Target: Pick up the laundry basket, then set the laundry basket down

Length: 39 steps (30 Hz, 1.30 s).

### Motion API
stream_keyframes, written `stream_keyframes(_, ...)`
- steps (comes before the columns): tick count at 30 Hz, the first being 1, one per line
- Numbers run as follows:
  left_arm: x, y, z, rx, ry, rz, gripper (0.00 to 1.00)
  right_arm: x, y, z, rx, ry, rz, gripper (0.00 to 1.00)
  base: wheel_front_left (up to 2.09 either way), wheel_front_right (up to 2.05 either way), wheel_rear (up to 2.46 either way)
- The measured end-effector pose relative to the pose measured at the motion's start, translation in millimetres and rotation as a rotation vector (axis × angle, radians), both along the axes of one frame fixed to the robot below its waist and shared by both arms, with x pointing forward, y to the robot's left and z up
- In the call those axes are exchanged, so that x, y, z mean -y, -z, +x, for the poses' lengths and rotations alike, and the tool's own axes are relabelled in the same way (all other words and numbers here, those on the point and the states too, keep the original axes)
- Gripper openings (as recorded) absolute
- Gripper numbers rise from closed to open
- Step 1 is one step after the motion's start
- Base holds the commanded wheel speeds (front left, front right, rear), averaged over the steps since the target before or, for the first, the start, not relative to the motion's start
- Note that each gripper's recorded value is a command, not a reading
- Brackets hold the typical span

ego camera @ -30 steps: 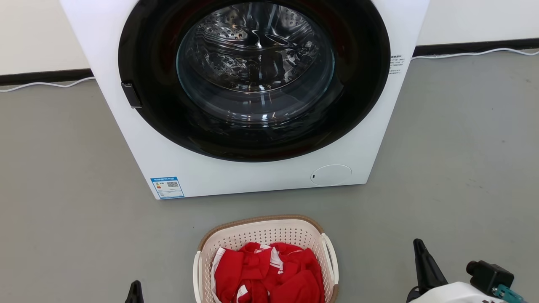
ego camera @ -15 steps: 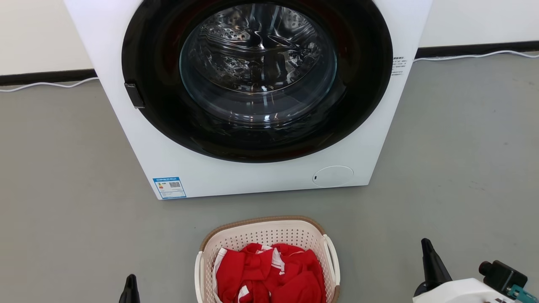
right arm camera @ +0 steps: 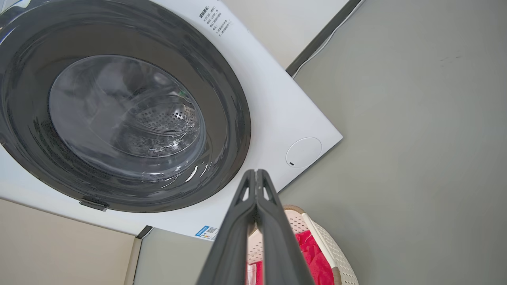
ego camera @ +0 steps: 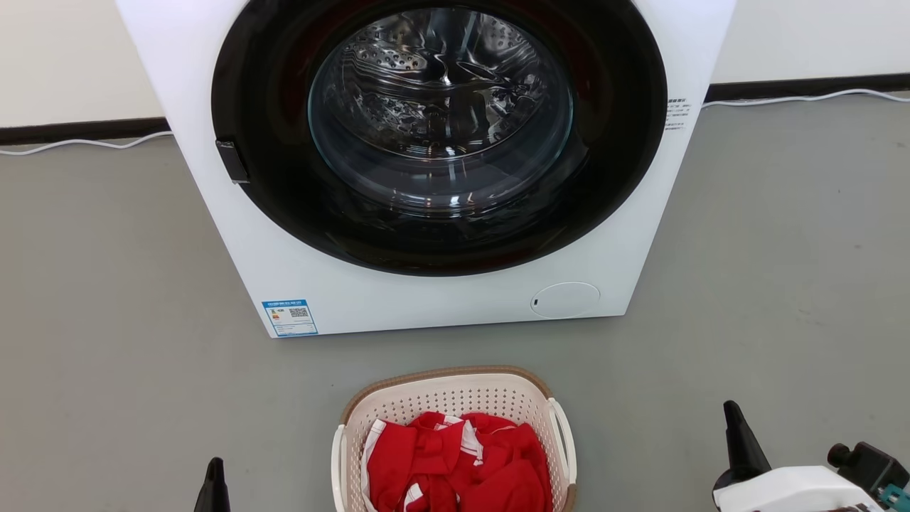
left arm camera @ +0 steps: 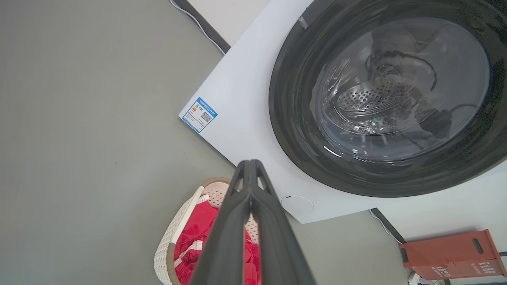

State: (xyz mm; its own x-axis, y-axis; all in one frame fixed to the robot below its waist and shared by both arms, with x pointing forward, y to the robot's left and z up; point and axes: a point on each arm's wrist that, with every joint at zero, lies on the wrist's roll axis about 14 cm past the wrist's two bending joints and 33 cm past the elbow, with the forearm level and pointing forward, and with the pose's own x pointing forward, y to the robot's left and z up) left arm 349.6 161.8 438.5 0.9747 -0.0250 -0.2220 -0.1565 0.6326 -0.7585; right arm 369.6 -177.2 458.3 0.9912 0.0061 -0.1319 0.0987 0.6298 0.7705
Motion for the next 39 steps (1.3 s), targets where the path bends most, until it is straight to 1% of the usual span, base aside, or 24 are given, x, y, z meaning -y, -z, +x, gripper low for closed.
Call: stream_keyframes(39,-14,-18,13,0.036,-0.079,-0.416,0.00,17,-12,5,0.019,0.081,0.419,0.00,0.00,0.00,0.00)
